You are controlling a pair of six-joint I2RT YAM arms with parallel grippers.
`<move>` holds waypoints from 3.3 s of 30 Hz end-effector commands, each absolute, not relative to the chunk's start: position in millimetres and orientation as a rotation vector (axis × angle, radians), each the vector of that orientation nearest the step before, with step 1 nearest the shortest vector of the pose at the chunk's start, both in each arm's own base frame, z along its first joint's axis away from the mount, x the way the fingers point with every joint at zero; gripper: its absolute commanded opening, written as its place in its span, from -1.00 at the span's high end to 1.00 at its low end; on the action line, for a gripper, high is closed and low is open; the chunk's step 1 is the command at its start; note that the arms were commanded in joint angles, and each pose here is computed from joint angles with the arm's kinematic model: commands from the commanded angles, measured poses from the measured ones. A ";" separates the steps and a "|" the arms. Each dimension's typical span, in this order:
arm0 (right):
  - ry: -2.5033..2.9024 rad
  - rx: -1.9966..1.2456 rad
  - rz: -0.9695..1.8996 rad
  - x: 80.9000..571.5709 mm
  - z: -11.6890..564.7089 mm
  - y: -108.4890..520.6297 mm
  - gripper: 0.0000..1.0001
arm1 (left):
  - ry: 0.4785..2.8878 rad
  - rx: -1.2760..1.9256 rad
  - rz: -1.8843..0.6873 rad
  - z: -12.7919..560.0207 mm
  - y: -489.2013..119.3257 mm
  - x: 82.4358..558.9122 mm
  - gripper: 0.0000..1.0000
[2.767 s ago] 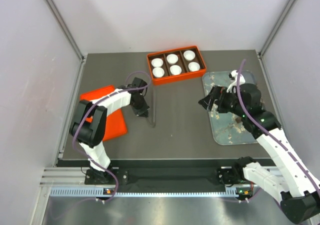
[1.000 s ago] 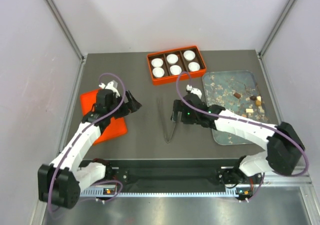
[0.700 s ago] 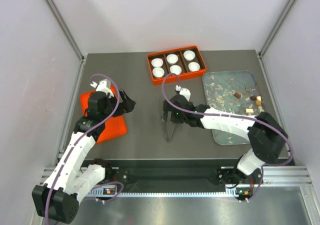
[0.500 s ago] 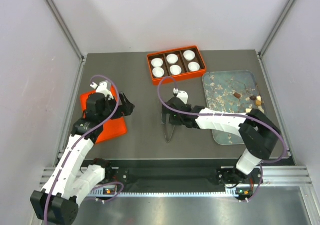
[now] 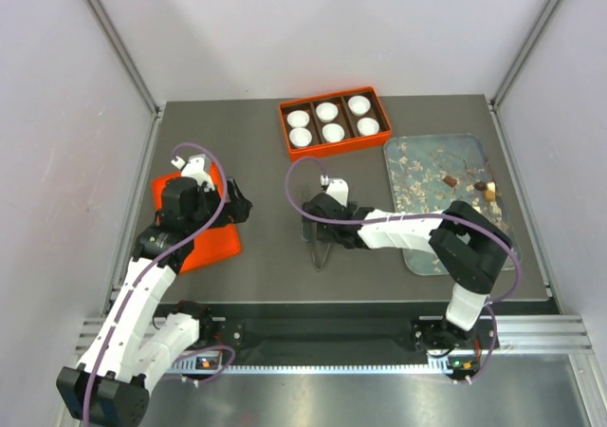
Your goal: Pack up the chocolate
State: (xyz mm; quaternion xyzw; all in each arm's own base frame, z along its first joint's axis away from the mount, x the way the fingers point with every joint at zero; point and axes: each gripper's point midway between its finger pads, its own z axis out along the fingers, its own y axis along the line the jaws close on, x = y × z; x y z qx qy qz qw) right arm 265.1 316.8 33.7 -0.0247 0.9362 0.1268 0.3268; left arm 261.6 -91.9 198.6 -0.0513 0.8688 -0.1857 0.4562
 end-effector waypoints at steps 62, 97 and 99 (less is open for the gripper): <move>2.306 -0.356 0.203 261.4 23.2 304.1 -0.87 | 2.118 -0.111 -0.447 205.1 -90.9 262.4 -0.96; 2.293 -0.518 0.288 258.2 133.2 300.3 -0.33 | 2.117 -0.107 -0.453 205.0 -92.1 262.7 -0.96; 2.289 -0.519 0.343 259.0 151.5 301.6 -0.32 | 2.117 -0.106 -0.455 205.0 -92.3 262.6 -0.96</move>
